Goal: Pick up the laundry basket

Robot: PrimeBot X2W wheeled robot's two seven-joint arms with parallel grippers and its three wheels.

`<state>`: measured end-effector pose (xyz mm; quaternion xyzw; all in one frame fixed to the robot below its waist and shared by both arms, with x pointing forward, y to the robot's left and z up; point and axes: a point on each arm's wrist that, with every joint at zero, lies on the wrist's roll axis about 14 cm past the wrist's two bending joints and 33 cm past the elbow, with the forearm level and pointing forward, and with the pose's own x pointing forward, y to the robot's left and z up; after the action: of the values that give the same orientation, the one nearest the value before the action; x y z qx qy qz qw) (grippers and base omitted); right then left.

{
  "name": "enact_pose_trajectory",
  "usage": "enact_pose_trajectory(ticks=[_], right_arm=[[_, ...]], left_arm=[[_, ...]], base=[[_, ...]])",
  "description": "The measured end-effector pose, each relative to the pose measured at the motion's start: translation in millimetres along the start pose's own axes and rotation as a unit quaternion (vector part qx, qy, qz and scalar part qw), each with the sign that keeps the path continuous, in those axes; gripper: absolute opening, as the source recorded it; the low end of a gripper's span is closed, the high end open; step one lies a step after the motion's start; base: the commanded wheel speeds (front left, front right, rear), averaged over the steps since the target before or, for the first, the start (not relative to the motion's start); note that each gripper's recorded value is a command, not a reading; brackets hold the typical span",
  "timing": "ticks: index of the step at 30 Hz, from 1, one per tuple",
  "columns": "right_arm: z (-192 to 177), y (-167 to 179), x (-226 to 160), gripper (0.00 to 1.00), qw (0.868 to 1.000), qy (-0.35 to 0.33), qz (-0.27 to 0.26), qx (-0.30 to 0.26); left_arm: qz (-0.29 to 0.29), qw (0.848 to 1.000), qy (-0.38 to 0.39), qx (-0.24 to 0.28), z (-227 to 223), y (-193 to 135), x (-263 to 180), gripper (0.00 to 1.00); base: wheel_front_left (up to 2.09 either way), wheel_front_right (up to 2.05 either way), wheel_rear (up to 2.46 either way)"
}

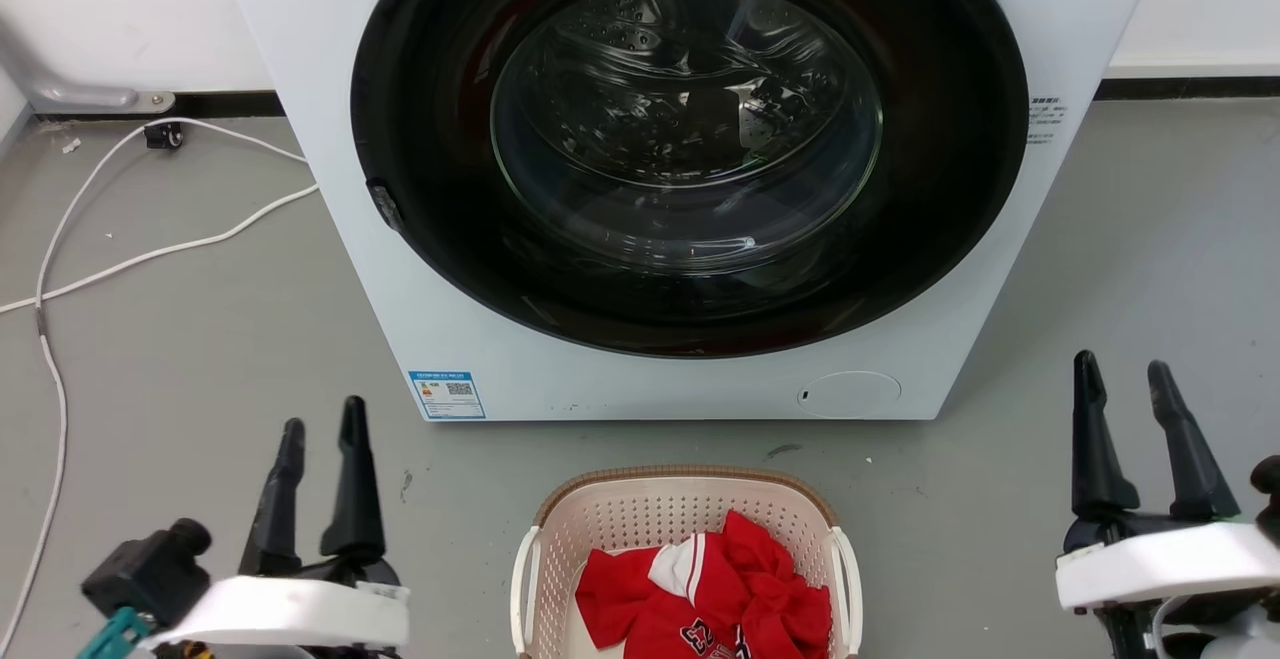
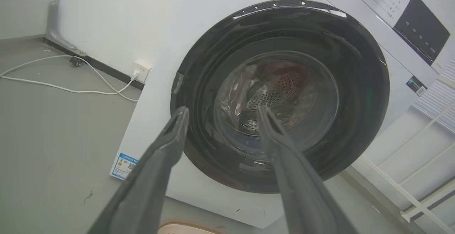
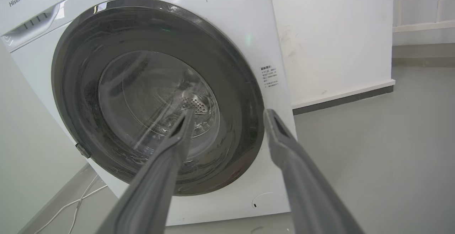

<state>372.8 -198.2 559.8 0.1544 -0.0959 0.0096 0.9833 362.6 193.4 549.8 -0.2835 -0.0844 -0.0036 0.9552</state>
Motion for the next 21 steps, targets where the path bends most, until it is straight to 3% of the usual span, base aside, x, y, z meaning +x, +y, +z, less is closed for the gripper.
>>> enact_pose_trajectory(ticks=[7,21], right_arm=[[-15,-1,-6,1.00,0.999,0.022,0.003,-0.044],[-25,-5,-15,1.00,0.995,0.035,0.004,-0.098]], left_arm=[[-0.039,0.997,0.009,0.065,-9,-20,-2,1.00],[-0.060,0.982,0.056,0.169,-41,-25,-15,1.00]], base=[[0.00,0.00,0.00],[0.00,0.00,0.00]])
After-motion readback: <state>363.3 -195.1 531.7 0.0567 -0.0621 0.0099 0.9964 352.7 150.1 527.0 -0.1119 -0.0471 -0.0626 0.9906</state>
